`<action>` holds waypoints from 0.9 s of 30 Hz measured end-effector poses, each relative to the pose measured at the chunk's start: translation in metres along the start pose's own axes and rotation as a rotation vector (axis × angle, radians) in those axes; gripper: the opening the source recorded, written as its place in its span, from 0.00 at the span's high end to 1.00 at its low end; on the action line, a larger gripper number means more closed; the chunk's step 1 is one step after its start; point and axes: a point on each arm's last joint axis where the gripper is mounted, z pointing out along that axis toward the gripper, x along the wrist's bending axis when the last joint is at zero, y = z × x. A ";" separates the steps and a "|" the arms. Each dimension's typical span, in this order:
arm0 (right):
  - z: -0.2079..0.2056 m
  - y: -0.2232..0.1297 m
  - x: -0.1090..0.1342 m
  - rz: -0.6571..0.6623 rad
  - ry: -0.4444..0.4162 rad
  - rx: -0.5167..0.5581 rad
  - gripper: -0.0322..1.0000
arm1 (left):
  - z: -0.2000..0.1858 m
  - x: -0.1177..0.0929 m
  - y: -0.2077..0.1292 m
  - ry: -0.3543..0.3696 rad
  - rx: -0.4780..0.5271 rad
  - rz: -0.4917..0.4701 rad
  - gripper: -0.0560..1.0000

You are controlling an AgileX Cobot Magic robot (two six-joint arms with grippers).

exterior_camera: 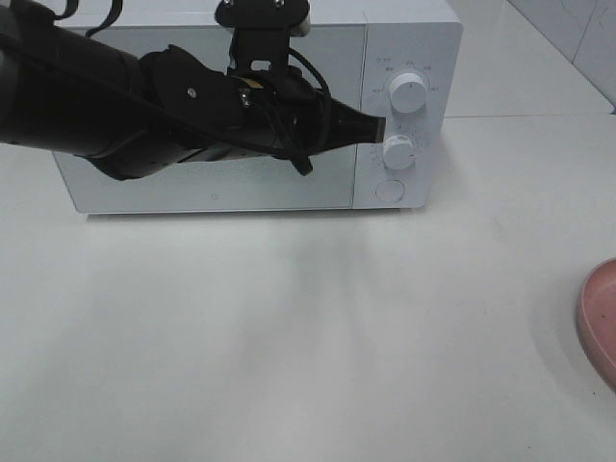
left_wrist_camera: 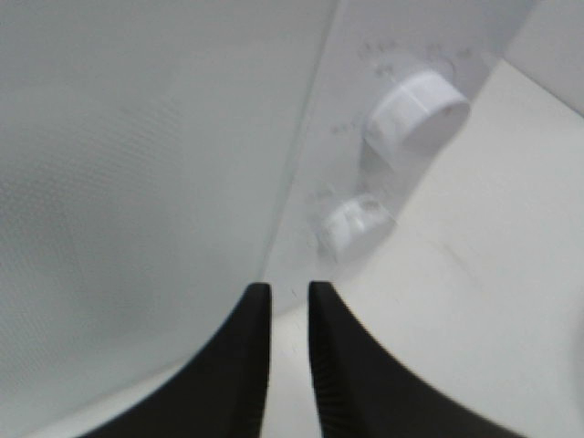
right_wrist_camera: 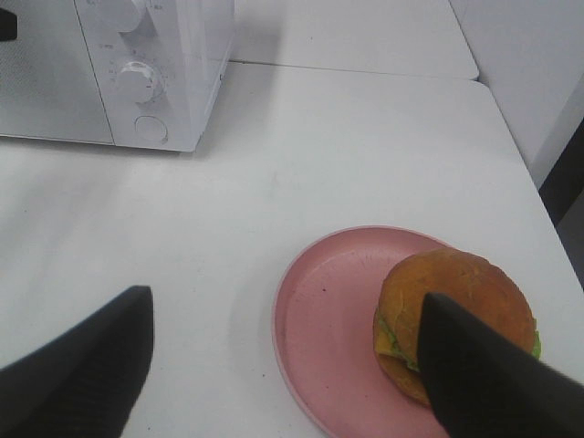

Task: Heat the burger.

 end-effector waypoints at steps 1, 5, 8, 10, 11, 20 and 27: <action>0.000 0.000 0.000 0.000 0.000 0.000 0.24 | -0.003 -0.005 -0.005 -0.048 0.073 0.000 0.71; 0.000 0.000 0.000 0.000 0.000 0.000 0.24 | -0.012 -0.014 -0.012 -0.151 0.216 0.016 0.21; 0.000 0.000 0.000 0.000 0.000 0.000 0.24 | -0.017 -0.018 -0.015 -0.194 0.279 0.036 0.14; 0.000 0.000 0.000 0.000 0.000 0.000 0.24 | -0.026 -0.020 -0.018 -0.237 0.365 0.054 0.13; 0.000 0.000 0.000 0.000 0.000 0.000 0.24 | -0.026 -0.020 -0.018 -0.237 0.365 0.054 0.13; 0.000 0.000 0.000 0.000 0.000 0.000 0.24 | -0.062 0.016 -0.011 -0.076 0.626 0.019 0.16; 0.000 0.000 0.000 0.000 0.000 0.000 0.24 | -0.092 0.033 -0.004 0.057 0.737 0.118 0.17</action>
